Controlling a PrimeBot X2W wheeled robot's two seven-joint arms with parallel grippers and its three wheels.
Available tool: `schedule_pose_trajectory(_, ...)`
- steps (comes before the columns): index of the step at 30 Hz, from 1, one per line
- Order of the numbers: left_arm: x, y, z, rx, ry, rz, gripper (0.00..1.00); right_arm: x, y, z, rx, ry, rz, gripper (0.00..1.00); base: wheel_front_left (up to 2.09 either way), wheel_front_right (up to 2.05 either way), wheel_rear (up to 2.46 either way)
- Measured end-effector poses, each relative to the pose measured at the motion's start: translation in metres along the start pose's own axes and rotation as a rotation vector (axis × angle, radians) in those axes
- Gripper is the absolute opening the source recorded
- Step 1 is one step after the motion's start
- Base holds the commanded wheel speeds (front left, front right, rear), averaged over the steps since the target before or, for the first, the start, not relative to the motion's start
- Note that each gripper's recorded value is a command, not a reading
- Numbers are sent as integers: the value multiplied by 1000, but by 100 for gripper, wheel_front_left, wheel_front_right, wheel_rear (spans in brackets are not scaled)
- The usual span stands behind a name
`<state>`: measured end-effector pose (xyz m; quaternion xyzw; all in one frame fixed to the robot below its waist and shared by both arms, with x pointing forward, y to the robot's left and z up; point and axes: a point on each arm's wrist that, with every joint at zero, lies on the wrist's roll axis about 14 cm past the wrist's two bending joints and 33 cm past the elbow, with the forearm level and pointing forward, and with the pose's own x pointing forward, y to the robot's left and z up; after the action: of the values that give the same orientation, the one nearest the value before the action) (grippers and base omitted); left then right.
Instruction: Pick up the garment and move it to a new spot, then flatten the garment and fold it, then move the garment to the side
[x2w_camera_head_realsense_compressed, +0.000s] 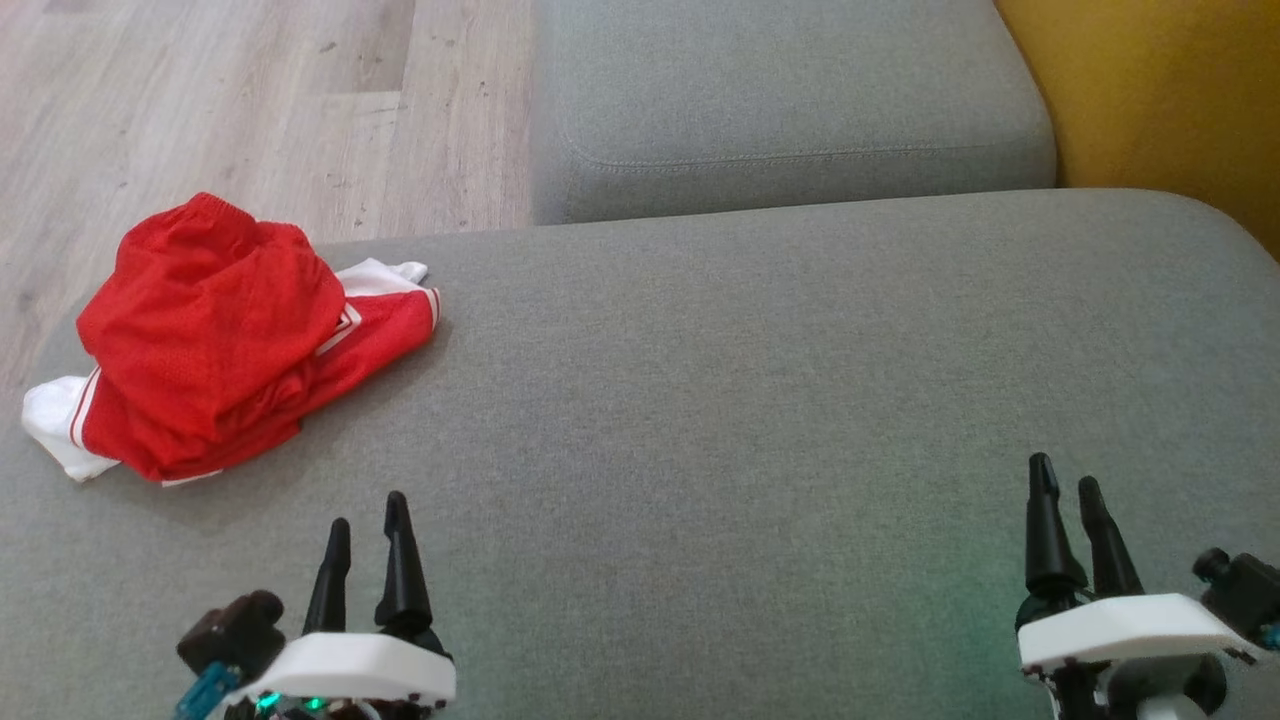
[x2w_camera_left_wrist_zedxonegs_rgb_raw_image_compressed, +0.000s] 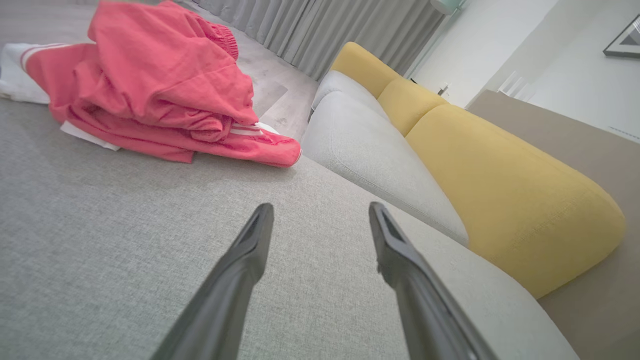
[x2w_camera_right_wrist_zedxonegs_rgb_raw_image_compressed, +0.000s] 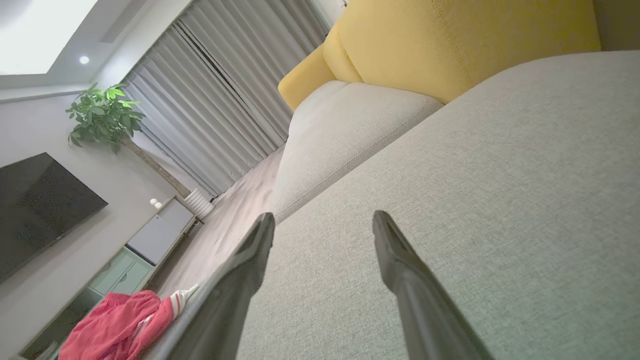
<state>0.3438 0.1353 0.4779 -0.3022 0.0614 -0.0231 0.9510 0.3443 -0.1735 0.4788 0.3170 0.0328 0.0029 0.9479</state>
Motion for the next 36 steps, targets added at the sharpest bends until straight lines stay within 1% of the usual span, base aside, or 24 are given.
schedule_pose_trajectory(7, -1, -9, 0, 91, -13, -25, 100, -4, 3, -2, -89, -3, 16, 100, 0, 0, 0)
schedule_pose_trajectory(30, -6, -35, 8, 365, -103, -95, 100, -6, 30, 2, -372, -52, 122, 100, 0, 0, 0)
schedule_pose_trajectory(36, -8, -38, 8, 443, -123, -103, 100, -10, 29, -1, -420, -50, 129, 100, 0, 0, 0)
